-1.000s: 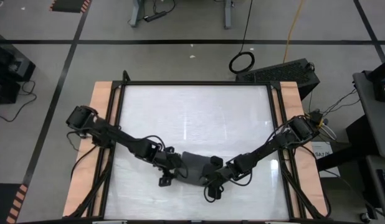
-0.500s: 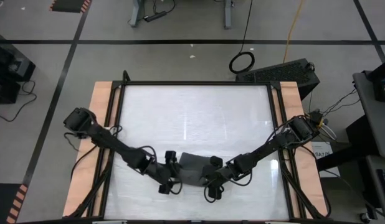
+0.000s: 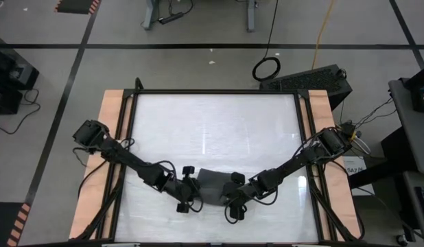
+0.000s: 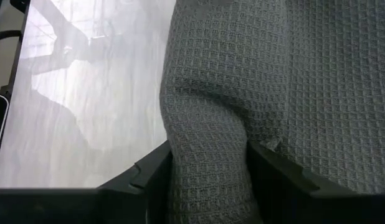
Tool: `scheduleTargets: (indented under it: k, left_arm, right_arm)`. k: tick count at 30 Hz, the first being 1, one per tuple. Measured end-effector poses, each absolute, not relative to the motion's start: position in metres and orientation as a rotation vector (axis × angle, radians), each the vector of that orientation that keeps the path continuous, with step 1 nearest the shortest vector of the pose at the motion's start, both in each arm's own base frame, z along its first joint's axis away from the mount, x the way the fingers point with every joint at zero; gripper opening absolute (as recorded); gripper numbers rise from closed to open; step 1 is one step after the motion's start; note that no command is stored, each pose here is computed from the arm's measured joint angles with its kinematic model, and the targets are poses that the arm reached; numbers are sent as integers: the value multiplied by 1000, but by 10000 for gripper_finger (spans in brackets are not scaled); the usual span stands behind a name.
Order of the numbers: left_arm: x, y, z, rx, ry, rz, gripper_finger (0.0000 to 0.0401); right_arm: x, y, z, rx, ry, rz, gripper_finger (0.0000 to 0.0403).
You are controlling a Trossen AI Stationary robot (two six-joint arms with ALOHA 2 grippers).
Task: Roll towel into tight, uniform cylinder
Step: Roll the gray towel
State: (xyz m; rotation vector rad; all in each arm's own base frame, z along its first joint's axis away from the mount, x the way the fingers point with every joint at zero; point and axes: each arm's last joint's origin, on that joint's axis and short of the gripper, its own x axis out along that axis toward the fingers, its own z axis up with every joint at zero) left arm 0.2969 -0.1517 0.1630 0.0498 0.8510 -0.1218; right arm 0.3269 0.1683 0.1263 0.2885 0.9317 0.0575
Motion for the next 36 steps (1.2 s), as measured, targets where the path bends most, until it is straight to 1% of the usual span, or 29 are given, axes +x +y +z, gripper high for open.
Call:
scheduleTargets:
  k: [5,7,11,13,18,21,23,26,31,34,36]
  left_arm:
    - [300,-145,163,-34,873,-132,30]
    - [302,-141,163,-66,885,-147,14]
    - [306,-135,163,-136,900,-144,31]
    - [307,-132,163,-170,908,-142,36]
    - [310,-125,163,-240,921,-163,22]
    - [313,-123,165,-278,910,-196,18]
    - [315,-118,164,-311,919,-194,19]
    - [317,-112,164,-366,937,-206,20]
    - [321,-102,161,-413,953,-191,21]
    - [324,-95,158,-445,966,-201,22]
    - [324,-91,155,-462,997,-207,22]
  right_arm:
    - [327,168,127,293,932,56,183]
    - [326,168,130,302,929,55,183]
    - [320,165,147,302,925,60,186]
    - [314,163,160,279,928,71,194]
    - [291,166,186,207,945,48,237]
    - [282,173,198,188,873,10,264]
    - [279,180,203,206,812,-18,273]
    - [278,190,201,256,760,-67,267]
    - [281,201,180,262,755,-119,238]
    - [284,201,170,240,756,-150,238]
    - [284,201,169,223,740,-178,250]
